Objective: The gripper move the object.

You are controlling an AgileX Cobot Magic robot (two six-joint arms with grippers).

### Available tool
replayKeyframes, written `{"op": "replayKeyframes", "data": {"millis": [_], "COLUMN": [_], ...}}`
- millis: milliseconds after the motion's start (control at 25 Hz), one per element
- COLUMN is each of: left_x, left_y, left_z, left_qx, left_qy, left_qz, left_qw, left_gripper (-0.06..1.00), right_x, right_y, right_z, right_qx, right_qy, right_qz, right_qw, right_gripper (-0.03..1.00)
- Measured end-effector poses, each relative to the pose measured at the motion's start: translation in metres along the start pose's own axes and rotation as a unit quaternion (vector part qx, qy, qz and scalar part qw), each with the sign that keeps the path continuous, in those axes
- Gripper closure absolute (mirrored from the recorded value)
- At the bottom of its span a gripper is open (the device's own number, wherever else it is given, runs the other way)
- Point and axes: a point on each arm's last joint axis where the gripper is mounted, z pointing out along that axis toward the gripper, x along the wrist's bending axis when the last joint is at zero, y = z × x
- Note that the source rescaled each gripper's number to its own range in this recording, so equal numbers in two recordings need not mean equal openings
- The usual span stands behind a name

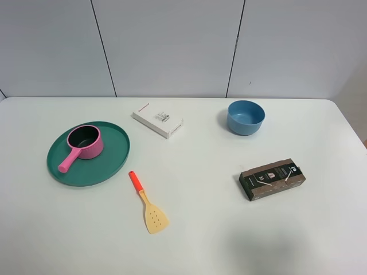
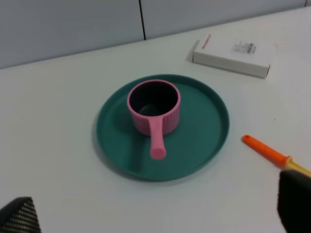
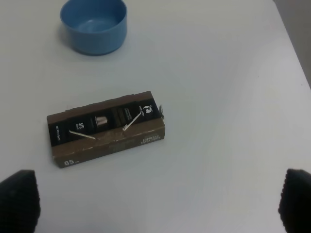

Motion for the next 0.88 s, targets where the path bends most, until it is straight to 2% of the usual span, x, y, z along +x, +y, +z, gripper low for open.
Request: {"op": "replayKeyframes", "data": {"millis": [360,520,880], "left_x": [-0.001,0.001,0.002], "left_y": [-0.014,-0.022,-0.024], "left_z": [-0.001,0.004,0.006], "left_qx": [-0.003,0.027,0.032], "left_qy": [0.001,0.010,0.016], "left_qz": [0.001,0.008,0.006], "left_qw": [1.000,1.000,0.999], "left_gripper": [-0.05,-0.05,-0.05], "right_x": [0.000,0.000,0.000], "right_y": [0.000,0.000,0.000], "right_z": [0.000,0.000,0.000], "right_qx": [0.000,0.000,0.000], "right_qy": [0.000,0.000,0.000], "right_qz": [0.000,0.000,0.000], "right_qw": [1.000,1.000,1.000], "right_gripper": [-0.03,-0.03,-0.03]}}
